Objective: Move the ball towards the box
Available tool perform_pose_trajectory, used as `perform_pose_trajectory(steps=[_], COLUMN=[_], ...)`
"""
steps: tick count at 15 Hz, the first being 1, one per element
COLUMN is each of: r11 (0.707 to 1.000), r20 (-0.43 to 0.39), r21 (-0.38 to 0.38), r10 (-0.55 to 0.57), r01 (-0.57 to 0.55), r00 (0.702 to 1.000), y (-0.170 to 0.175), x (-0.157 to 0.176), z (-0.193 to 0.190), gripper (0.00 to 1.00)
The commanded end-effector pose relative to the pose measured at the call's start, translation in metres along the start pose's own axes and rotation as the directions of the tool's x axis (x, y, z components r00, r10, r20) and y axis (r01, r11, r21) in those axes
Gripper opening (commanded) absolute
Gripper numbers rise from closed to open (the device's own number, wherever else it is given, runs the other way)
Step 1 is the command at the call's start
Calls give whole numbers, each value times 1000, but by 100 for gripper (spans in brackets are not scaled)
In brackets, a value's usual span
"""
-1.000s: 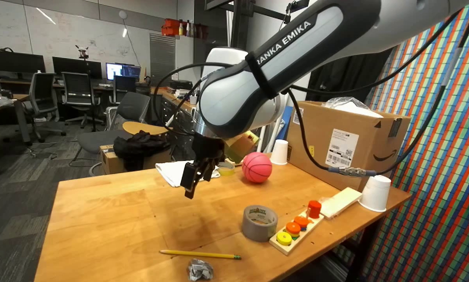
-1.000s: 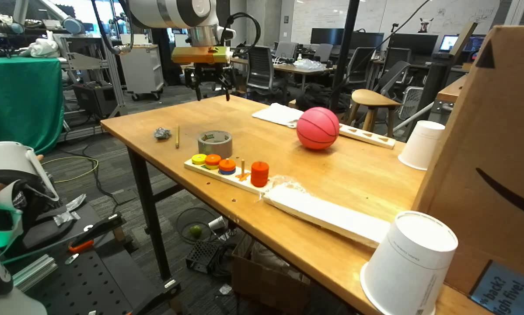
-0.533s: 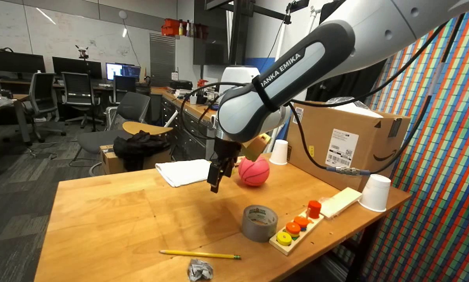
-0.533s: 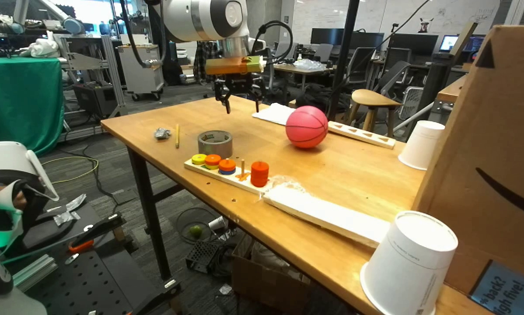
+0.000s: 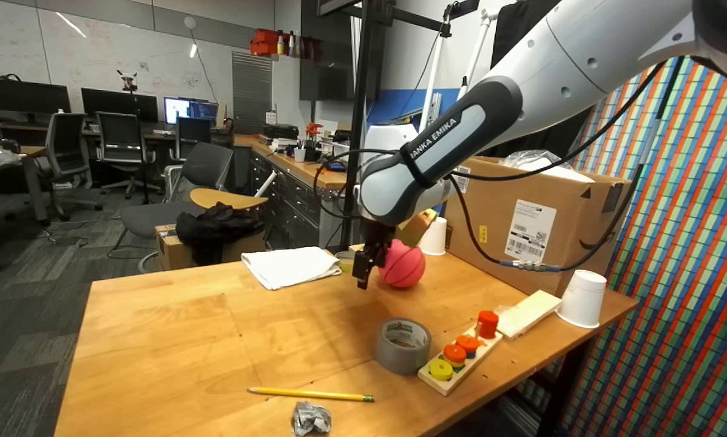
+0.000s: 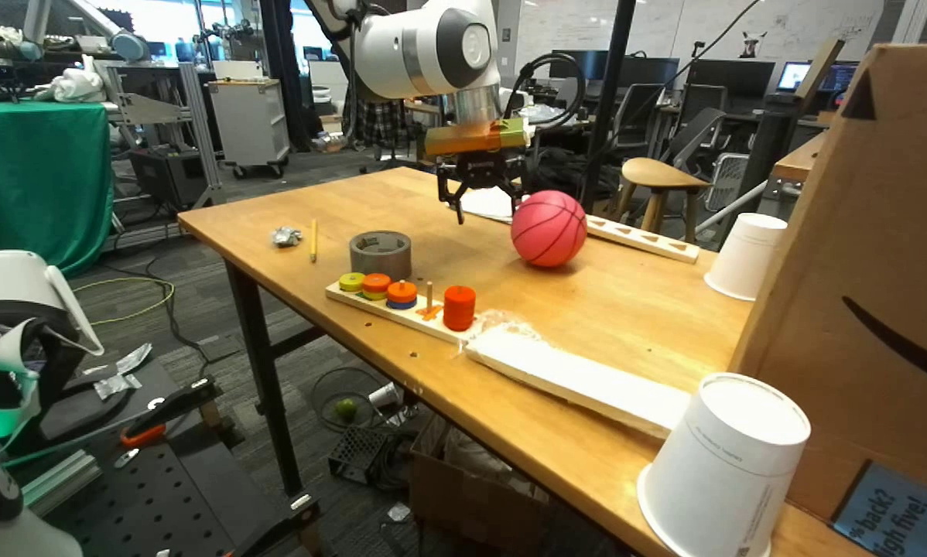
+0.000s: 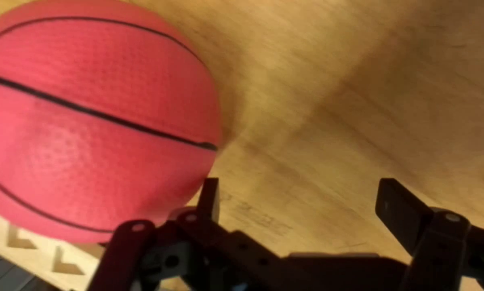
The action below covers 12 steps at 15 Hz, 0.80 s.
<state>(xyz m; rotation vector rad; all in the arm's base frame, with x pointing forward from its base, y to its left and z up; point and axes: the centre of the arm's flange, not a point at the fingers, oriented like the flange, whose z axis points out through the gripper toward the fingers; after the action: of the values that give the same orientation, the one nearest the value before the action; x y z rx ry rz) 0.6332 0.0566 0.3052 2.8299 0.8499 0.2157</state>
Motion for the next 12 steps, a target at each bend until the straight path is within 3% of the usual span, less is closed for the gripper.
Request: perform_pose_trajectory(steps=[1, 5, 9, 12], r11=[990, 946, 863, 852], r20=[-153, -257, -322, -338], r21=[-115, -266, -417, -464], r10=[57, 117, 154, 81], r01=[-75, -186, -286, -241], r00=[987, 959, 934, 938], y=[26, 64, 75, 63], x=[-71, -136, -190, -205], z=[-47, -90, -123, -146], gripper=[100, 100, 100, 100])
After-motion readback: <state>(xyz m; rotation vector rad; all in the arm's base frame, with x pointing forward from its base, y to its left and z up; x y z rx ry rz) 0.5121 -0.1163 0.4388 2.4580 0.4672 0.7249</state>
